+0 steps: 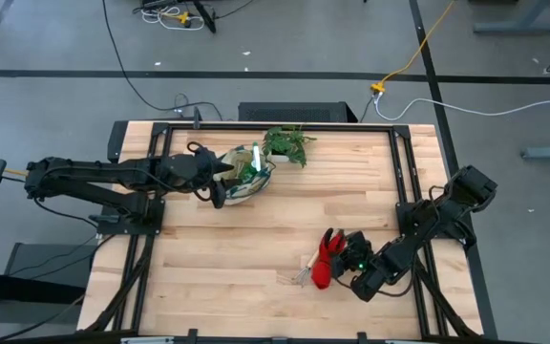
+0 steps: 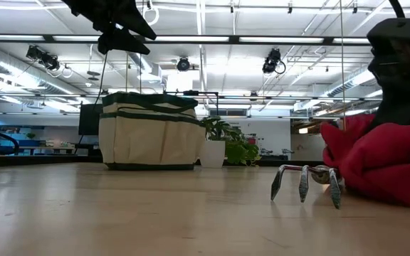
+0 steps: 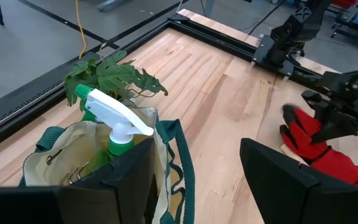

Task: Pick & Place Garden tools in Gardening bag
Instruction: Put the red gloves into the gardening bag

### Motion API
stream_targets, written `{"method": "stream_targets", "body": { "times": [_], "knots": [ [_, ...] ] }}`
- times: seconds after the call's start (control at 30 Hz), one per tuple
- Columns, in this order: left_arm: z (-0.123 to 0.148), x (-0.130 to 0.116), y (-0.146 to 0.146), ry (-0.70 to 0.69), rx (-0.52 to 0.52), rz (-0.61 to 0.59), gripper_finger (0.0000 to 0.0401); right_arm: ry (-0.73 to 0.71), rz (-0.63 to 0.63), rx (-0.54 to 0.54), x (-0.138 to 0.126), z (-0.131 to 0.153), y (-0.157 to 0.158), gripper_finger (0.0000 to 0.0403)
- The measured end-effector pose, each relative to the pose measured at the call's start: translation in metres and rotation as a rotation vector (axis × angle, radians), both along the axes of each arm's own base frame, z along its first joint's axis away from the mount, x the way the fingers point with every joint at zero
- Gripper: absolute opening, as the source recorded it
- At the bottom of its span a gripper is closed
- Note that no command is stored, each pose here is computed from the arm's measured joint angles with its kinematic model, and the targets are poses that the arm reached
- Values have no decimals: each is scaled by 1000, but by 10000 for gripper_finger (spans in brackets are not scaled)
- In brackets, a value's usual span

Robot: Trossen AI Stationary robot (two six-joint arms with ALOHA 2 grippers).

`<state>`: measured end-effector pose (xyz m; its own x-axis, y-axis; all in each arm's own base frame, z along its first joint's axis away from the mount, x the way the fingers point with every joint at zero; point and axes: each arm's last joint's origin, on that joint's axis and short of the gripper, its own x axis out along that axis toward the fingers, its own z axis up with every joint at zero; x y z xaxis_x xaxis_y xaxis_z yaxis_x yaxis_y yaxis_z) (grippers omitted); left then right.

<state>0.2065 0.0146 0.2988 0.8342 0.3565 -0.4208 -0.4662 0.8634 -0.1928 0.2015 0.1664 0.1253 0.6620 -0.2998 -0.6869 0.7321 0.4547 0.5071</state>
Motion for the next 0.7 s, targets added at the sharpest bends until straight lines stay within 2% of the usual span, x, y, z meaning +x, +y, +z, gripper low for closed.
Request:
{"method": "stream_targets", "body": {
  "times": [0.03,0.1,0.2,0.4,0.7],
  "knots": [
    [0,0,0,0,0,0,243,2,12,-8,0,0,0,31],
    [0,0,0,0,0,0,243,-1,32,-14,1,1,1,16],
    [0,0,0,0,0,0,243,3,39,0,3,1,1,22],
    [0,0,0,0,0,0,243,-12,81,-2,4,7,2,10],
    [0,0,0,0,0,1,243,-105,152,-103,6,44,0,10]
  ]
}}
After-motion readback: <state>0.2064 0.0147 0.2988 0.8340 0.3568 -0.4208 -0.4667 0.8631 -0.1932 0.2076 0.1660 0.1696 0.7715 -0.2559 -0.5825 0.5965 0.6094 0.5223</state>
